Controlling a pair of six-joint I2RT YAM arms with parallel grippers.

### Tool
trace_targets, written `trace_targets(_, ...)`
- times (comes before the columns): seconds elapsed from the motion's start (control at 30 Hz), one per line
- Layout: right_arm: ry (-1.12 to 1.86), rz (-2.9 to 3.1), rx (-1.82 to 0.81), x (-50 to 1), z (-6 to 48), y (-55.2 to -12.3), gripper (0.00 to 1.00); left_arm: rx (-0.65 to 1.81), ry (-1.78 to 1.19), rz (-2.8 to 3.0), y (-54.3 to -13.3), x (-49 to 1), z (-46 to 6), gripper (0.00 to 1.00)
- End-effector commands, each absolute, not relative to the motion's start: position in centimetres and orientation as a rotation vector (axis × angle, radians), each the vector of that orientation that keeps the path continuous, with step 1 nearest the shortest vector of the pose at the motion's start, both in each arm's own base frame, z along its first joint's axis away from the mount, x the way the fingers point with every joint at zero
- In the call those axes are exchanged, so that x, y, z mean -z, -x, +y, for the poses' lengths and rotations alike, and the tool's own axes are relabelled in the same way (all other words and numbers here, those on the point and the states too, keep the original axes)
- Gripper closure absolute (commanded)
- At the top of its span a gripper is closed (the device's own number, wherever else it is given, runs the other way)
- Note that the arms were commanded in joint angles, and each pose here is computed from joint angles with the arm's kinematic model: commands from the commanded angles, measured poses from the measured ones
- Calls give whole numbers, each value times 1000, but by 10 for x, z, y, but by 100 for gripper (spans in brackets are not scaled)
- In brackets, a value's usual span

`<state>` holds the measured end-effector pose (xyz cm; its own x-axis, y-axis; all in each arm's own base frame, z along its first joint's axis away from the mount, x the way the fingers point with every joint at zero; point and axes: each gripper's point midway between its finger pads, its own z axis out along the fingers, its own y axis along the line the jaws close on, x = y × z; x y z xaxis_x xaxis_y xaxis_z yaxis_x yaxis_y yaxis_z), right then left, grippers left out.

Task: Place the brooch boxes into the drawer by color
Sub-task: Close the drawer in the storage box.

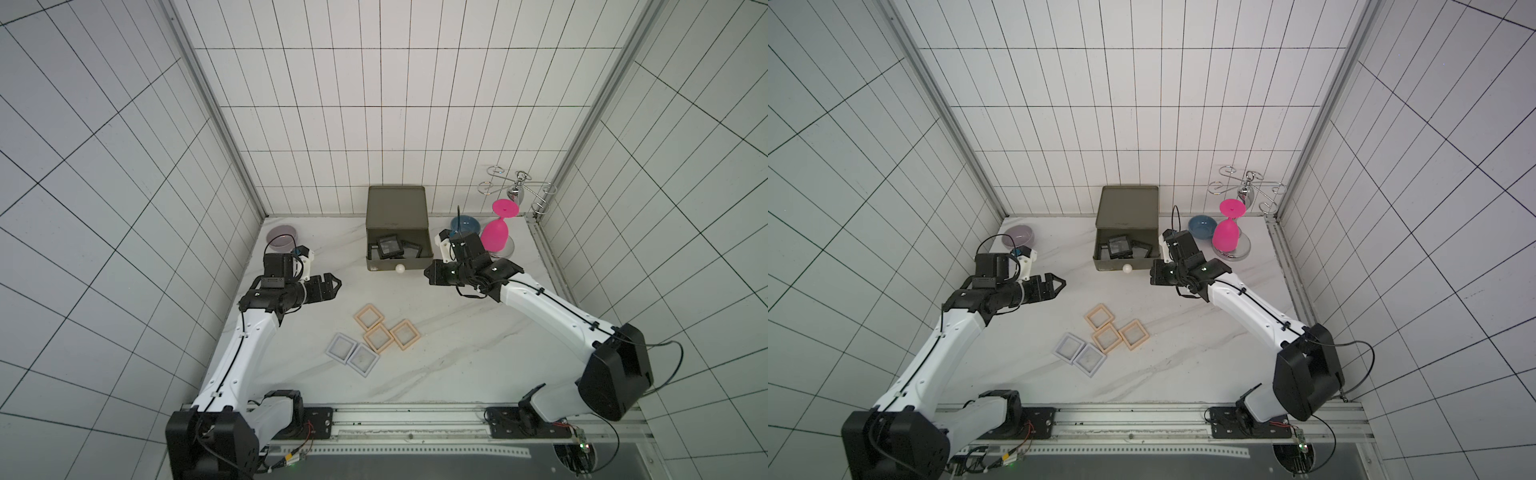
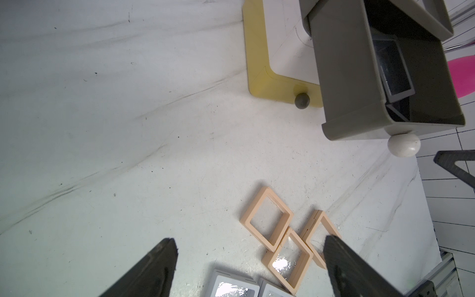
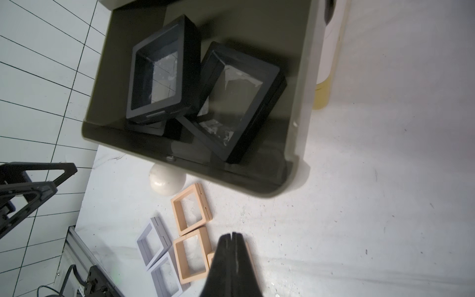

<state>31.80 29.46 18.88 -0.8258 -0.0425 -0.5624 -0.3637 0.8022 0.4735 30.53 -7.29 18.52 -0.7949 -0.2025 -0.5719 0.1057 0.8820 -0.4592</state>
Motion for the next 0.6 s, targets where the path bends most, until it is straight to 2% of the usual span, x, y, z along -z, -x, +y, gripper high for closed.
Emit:
trace_targets(0.0,282,2406,-813,-194,307,-337,100,616,51,2373,-308,-189,-71,7)
trace_targets(0.57,271,2320,-869,-222,352,-385,100,615,47,2371,-310,-190,-71,7)
